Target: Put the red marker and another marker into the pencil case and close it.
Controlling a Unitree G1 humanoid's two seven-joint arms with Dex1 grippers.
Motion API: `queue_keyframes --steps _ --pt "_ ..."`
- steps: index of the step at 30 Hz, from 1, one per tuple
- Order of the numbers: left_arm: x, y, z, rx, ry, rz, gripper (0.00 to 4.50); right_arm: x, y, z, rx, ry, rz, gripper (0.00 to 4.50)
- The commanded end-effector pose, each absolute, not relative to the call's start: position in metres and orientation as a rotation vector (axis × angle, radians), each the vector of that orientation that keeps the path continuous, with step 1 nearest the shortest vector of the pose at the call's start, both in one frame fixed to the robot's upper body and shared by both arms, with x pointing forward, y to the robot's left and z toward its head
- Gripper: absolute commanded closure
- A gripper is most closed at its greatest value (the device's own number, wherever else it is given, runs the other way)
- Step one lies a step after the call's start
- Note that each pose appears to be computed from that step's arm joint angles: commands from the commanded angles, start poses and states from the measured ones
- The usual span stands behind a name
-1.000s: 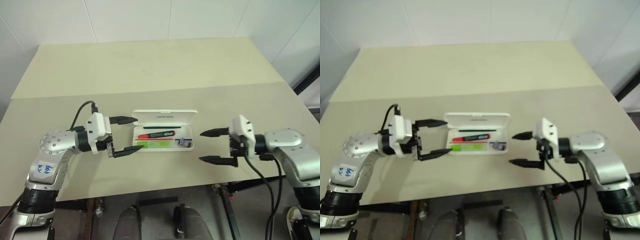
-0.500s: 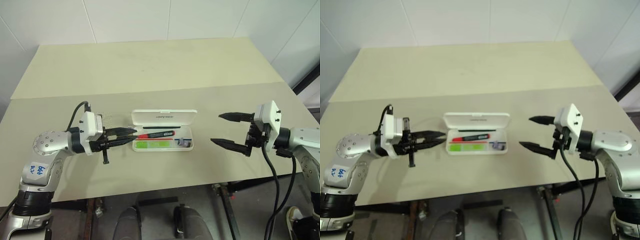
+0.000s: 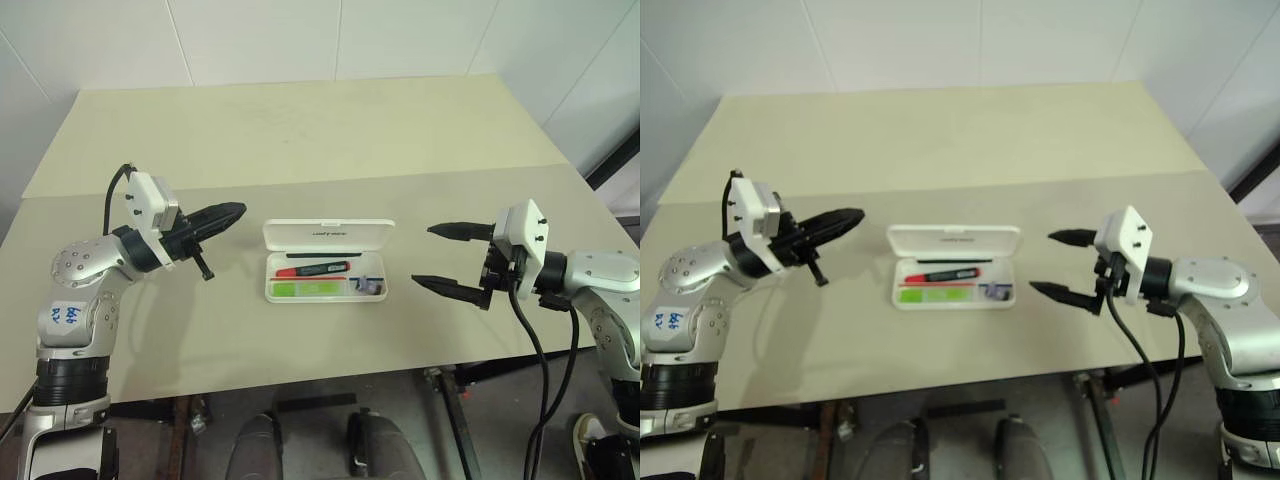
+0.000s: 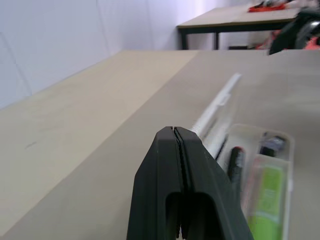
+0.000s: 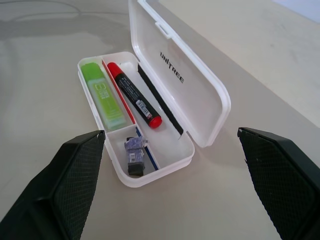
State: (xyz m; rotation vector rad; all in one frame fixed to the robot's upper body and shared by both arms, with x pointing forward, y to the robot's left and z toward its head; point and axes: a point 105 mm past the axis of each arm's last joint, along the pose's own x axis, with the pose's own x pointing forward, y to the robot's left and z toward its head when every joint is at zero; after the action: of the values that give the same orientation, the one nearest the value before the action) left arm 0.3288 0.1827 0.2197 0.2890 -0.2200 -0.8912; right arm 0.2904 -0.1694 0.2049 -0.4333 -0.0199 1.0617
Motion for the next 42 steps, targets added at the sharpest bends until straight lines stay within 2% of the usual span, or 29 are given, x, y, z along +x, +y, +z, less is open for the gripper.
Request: queue_keyframes --steps 1,12,21,25,29,42 --pt "0.339 0.173 0.209 0.353 -0.162 -0.889 4.46 0.290 -0.164 0.213 -0.449 -0.065 1.067 0.00" --pt "0.366 0.151 0.193 0.338 -0.104 -0.912 4.46 0.289 -0.163 0.216 -0.447 -0.081 1.051 0.00" --pt "0.346 0.140 0.187 0.404 -0.084 -1.139 4.46 0.287 -0.165 0.216 -0.445 -0.083 1.032 0.00" --pt "0.327 0.135 0.173 0.481 0.002 -1.296 4.46 0.286 -0.165 0.216 -0.441 -0.086 1.029 0.00" --pt "0.322 0.130 0.166 0.500 0.063 -1.351 4.46 0.285 -0.162 0.216 -0.428 -0.095 1.040 0.00" --pt "0.343 0.101 0.147 0.612 0.186 -1.346 4.46 0.283 -0.156 0.212 -0.413 -0.101 1.056 0.00"
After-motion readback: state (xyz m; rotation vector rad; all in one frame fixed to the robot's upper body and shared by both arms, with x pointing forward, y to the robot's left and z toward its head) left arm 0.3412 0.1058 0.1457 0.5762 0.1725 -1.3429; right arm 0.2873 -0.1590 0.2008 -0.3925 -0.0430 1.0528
